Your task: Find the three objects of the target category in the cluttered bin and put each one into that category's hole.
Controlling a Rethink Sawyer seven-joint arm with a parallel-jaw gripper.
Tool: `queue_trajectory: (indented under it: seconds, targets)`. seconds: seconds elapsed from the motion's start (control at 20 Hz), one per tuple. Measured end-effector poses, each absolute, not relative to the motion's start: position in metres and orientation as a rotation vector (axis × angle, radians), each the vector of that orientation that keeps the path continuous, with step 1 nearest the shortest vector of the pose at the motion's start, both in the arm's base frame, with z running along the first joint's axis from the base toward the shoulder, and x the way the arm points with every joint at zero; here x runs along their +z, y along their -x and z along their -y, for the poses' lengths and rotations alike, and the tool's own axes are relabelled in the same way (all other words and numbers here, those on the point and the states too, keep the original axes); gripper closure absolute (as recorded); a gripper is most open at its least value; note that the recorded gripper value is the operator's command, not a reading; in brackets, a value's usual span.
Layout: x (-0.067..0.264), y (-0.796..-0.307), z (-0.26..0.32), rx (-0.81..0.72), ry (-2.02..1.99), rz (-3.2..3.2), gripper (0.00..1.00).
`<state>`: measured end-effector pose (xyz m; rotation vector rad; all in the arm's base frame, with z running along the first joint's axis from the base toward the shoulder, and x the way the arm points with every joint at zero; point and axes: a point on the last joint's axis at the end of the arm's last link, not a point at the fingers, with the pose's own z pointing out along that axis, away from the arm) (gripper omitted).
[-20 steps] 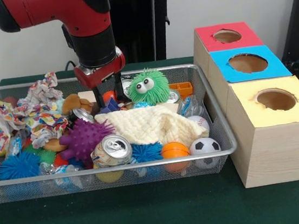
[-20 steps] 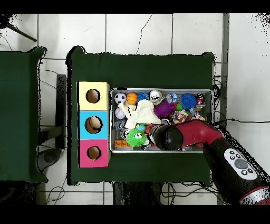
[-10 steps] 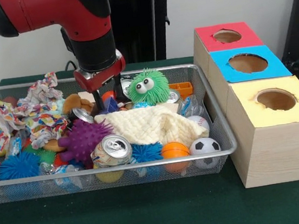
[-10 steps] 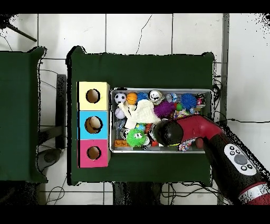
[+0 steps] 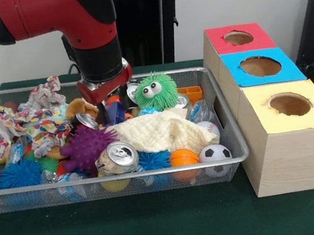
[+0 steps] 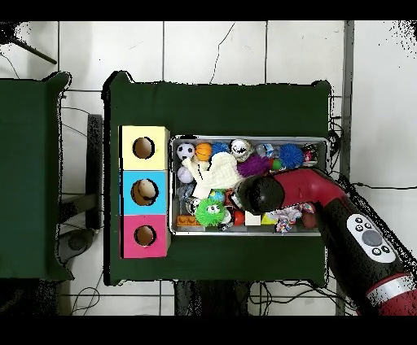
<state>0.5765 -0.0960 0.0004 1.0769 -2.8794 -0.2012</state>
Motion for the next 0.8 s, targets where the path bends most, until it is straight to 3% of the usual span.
queue_trajectory:
  seconds: [0.8]
  targets:
    - [-0.005,-0.609,0.104,-0.171,-1.158,2.901,0.0]
